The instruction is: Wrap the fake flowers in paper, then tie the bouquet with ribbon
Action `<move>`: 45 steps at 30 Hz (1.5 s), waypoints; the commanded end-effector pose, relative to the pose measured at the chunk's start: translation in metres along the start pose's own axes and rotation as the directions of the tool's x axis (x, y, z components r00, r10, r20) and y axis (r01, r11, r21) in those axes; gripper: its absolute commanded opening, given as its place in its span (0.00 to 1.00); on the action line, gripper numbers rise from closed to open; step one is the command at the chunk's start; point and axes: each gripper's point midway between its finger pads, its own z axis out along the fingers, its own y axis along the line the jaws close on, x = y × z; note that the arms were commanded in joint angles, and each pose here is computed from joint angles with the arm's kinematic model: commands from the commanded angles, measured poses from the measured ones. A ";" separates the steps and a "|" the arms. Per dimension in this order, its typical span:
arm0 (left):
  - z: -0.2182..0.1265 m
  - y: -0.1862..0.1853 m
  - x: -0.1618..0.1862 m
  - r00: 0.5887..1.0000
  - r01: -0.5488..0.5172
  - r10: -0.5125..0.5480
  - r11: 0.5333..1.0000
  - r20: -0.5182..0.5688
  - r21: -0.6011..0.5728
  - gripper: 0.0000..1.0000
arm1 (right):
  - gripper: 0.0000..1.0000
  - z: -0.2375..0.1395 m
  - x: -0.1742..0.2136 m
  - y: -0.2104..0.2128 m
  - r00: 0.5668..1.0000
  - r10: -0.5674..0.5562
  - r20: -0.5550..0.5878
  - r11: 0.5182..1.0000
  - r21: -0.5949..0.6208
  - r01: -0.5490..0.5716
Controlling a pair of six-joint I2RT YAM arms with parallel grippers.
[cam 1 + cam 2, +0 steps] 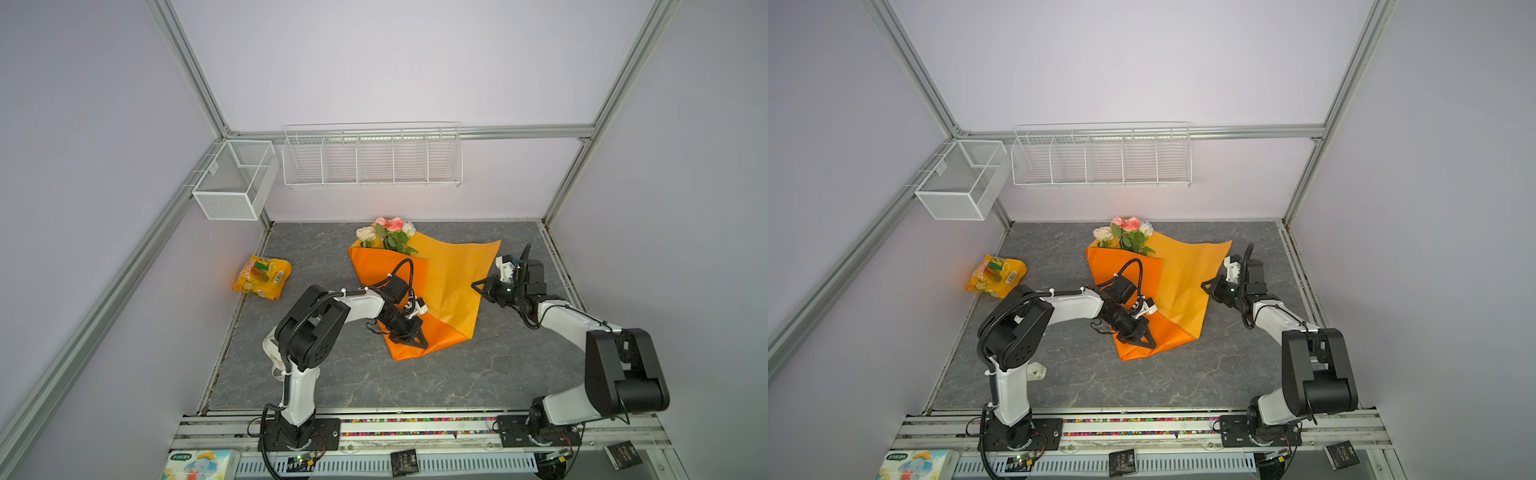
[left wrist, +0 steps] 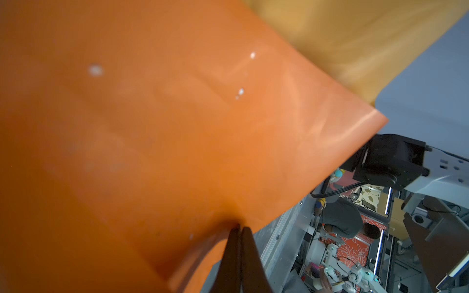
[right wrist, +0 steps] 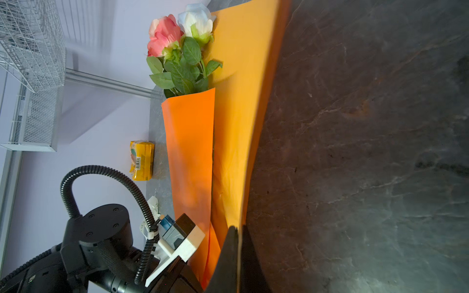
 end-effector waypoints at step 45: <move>0.005 -0.029 -0.010 0.991 -0.133 0.130 0.987 0.033 0.086 0.00 | 0.07 0.000 -0.002 0.049 0.998 -0.056 0.024 0.992 0.116 0.053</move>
